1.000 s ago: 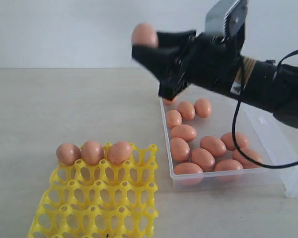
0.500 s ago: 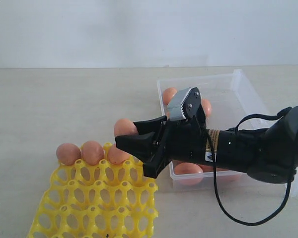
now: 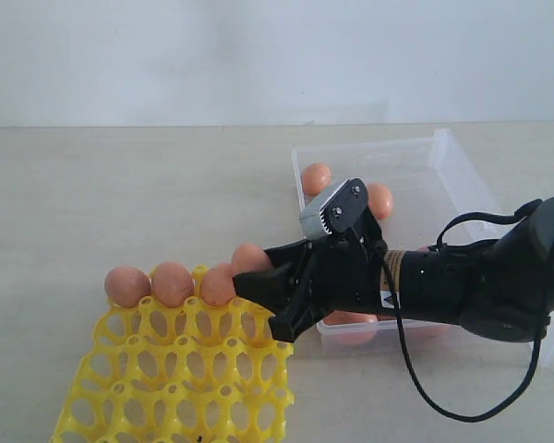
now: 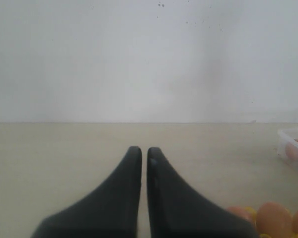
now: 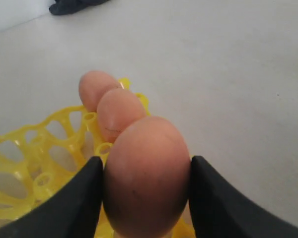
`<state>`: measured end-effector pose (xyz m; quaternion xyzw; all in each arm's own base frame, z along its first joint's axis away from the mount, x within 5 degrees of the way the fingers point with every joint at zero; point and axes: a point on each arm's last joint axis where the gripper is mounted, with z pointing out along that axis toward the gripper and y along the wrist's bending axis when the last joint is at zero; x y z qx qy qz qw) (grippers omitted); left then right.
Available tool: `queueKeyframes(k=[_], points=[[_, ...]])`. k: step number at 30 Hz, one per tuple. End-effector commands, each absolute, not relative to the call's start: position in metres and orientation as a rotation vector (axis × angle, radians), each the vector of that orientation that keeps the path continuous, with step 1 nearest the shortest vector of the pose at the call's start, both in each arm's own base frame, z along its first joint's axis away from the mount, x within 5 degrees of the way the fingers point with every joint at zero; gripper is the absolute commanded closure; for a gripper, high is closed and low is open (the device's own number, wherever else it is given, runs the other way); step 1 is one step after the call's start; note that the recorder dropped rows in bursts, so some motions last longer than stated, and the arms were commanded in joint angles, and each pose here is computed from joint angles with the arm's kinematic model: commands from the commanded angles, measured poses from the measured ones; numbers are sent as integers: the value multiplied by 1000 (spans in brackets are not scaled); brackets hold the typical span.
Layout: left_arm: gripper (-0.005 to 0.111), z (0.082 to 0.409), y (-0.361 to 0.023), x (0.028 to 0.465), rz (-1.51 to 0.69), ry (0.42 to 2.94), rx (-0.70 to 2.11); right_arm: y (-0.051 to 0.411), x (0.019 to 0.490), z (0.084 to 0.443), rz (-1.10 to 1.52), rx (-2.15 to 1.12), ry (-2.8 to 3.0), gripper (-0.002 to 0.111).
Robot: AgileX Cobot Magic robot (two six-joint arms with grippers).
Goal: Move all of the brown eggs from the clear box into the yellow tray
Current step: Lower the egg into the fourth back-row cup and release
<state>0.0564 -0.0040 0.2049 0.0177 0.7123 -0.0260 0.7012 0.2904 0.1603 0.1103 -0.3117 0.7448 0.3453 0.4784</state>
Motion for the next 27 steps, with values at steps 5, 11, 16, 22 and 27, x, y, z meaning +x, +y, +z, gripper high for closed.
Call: queueKeyframes(k=[5, 11, 16, 22, 27], points=[[103, 204, -4, 56, -54, 1587, 39, 156, 293, 107, 766, -732, 1861, 108], [103, 204, -4, 56, -54, 1587, 39, 156, 294, 107, 760, -715, 1865, 108], [103, 204, -4, 56, -54, 1587, 39, 156, 294, 106, 756, -726, 1874, 108], [103, 204, -4, 56, -54, 1587, 39, 159, 291, 104, 739, -763, 1881, 108], [103, 204, -4, 56, -53, 1582, 39, 159, 291, 104, 729, -766, 1884, 108]])
